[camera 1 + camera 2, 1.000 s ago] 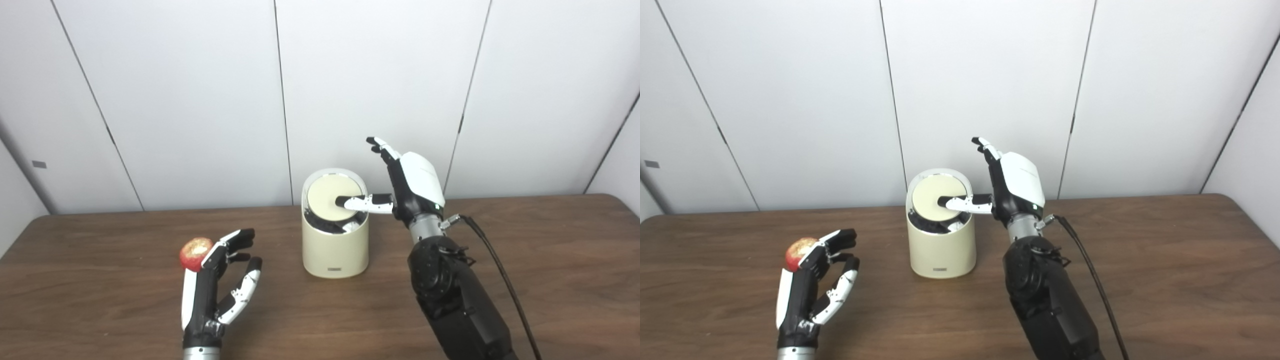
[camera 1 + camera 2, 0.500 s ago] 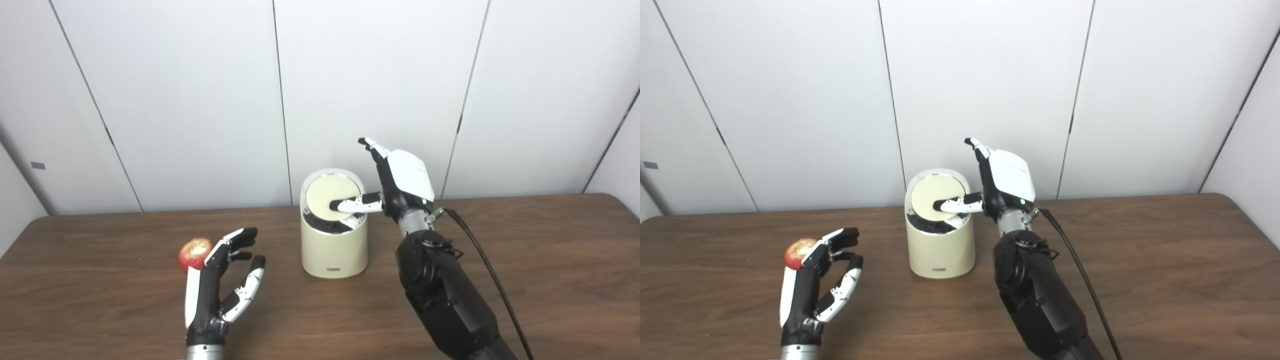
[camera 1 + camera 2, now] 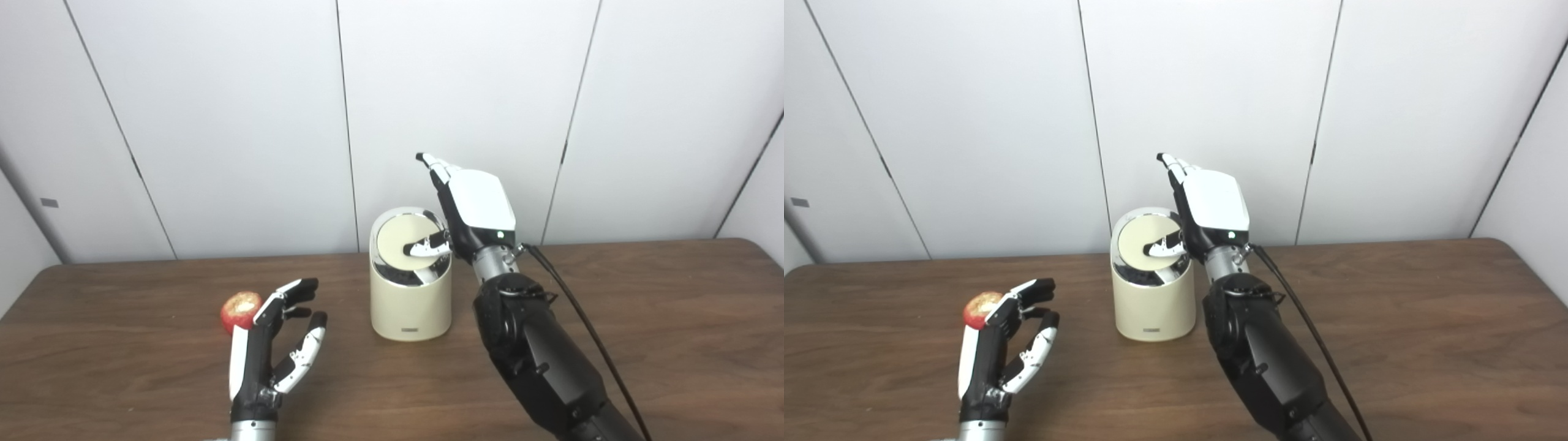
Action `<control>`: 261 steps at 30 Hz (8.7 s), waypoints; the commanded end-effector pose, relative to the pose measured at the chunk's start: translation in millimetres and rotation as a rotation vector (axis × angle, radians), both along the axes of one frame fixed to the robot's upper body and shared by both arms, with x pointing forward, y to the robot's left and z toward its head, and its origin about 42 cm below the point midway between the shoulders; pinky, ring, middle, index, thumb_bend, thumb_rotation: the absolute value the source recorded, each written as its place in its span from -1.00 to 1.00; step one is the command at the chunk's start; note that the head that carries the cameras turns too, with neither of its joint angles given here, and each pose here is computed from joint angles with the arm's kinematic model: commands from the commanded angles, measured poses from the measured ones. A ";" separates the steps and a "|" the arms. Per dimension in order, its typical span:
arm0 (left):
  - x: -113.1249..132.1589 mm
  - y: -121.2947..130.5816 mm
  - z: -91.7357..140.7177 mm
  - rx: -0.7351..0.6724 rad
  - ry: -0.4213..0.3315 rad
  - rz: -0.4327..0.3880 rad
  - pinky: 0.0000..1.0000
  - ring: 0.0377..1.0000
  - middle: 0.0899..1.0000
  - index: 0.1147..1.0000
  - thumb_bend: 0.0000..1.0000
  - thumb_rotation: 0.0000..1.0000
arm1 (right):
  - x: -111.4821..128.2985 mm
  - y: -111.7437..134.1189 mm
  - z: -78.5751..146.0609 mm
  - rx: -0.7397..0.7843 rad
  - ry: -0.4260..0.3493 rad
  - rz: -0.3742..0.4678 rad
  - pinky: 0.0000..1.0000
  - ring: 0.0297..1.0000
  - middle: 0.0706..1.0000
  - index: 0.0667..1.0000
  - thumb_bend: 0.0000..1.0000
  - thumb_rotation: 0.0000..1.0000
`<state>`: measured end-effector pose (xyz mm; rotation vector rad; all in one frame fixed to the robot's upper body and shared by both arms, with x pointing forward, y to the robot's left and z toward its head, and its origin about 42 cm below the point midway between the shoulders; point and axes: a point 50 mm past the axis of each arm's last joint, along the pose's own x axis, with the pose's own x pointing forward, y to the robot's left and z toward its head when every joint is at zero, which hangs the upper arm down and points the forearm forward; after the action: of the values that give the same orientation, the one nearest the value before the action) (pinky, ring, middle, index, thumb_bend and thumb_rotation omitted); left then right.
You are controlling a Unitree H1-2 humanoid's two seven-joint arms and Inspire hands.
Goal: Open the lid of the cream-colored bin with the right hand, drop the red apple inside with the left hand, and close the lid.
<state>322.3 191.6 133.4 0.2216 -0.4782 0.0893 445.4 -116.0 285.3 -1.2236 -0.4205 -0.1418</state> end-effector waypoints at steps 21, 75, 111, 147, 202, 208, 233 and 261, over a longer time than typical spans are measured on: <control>0.4 -2.0 -11.8 0.031 0.004 -0.018 0.27 0.43 0.43 0.39 -0.12 -0.13 | 0.8 -21.1 -3.2 0.088 0.044 0.003 0.61 0.68 0.73 0.75 0.58 0.91; 9.1 45.9 16.4 0.186 -0.090 0.265 0.60 0.73 0.74 0.69 0.44 -0.66 | -129.0 -100.2 -154.8 0.555 -0.337 0.142 0.07 0.27 0.34 0.32 -0.44 -0.26; 69.1 74.6 3.5 0.271 0.326 0.414 0.47 0.72 0.81 0.87 1.00 0.00 | -143.4 -131.8 -189.1 0.535 -0.197 0.107 0.10 0.31 0.35 0.29 -0.50 -1.00; 70.1 65.2 -7.1 0.404 0.382 0.440 0.18 0.34 0.33 0.36 0.84 -0.80 | -146.2 -148.6 -192.7 0.541 -0.162 0.053 0.02 0.26 0.34 0.31 -0.45 -1.00; 51.1 -0.6 77.3 0.117 -0.135 0.253 0.57 0.00 -0.22 -0.19 0.00 -1.00 | -141.6 -107.8 -193.1 0.543 -0.148 0.054 0.07 0.27 0.32 0.27 -0.45 -0.75; 60.9 -14.2 81.0 0.132 -0.142 0.238 0.54 -0.01 -0.21 -0.18 0.00 -1.00 | -141.2 -102.8 -192.2 0.553 -0.153 0.046 0.07 0.27 0.30 0.25 -0.43 -0.84; 135.3 -66.0 78.4 0.061 -0.063 0.176 0.53 -0.01 -0.19 -0.19 0.00 -1.00 | -124.3 -101.3 -202.9 0.580 -0.118 -0.007 0.01 0.25 0.31 0.26 -0.43 -0.92; 140.6 -96.3 86.8 0.065 -0.002 0.099 0.37 -0.08 -0.23 -0.11 0.01 -1.00 | -122.4 -90.4 -204.3 0.574 -0.129 -0.035 0.06 0.28 0.32 0.27 -0.44 -0.84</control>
<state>457.9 108.7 191.6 0.3221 -0.3862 0.1926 352.4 -211.1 143.3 -0.6240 -0.6345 -0.3861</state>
